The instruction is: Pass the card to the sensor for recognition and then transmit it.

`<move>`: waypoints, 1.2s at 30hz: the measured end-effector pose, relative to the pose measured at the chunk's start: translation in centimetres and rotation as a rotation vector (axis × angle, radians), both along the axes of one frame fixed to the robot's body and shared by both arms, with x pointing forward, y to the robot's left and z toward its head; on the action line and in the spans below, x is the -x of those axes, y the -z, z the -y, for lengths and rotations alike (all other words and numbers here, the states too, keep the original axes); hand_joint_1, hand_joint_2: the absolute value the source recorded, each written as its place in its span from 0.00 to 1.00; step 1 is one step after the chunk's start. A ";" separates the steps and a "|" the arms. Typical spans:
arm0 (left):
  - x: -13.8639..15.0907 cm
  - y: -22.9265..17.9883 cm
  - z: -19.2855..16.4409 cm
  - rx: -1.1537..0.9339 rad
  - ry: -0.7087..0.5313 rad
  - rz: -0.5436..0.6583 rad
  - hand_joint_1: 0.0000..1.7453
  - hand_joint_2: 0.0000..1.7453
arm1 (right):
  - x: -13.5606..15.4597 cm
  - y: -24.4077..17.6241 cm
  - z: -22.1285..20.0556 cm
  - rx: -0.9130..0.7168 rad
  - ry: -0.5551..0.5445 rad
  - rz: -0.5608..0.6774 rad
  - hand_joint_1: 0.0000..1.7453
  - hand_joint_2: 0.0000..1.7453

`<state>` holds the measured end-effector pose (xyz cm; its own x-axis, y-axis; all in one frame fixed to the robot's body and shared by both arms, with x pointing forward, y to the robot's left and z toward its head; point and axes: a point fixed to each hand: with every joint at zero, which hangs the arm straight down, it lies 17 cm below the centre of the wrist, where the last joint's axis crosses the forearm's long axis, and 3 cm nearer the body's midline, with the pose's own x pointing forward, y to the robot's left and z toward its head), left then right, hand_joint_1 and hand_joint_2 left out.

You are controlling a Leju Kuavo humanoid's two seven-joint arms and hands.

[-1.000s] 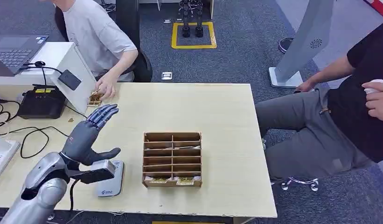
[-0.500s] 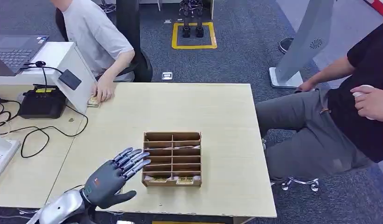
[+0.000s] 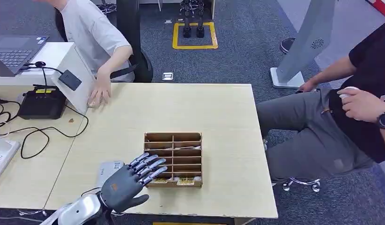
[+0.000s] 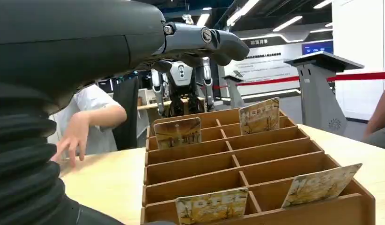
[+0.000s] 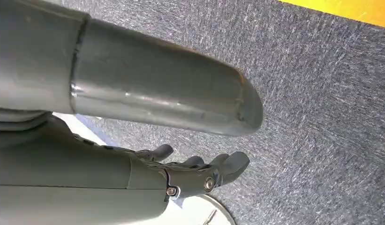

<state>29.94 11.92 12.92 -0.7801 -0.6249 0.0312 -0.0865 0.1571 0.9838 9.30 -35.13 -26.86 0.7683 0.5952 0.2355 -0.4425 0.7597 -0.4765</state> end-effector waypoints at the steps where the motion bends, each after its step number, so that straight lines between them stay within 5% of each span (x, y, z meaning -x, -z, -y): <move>1: -0.1 0.1 0.1 0.001 -0.008 -0.005 0.00 1.00 | 0.0 0.0 0.0 0.001 -0.002 0.000 0.00 0.00; 36: -1.6 5.0 -0.4 -0.047 -0.098 -0.103 0.00 1.00 | -0.4 -0.1 0.1 0.001 -0.009 0.016 0.00 0.00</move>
<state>31.56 12.37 7.96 -0.7097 -0.7003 0.0770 0.0031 0.1062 0.9943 9.65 -35.26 -26.72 0.7590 0.6023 0.2471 -0.4415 0.7552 -0.4846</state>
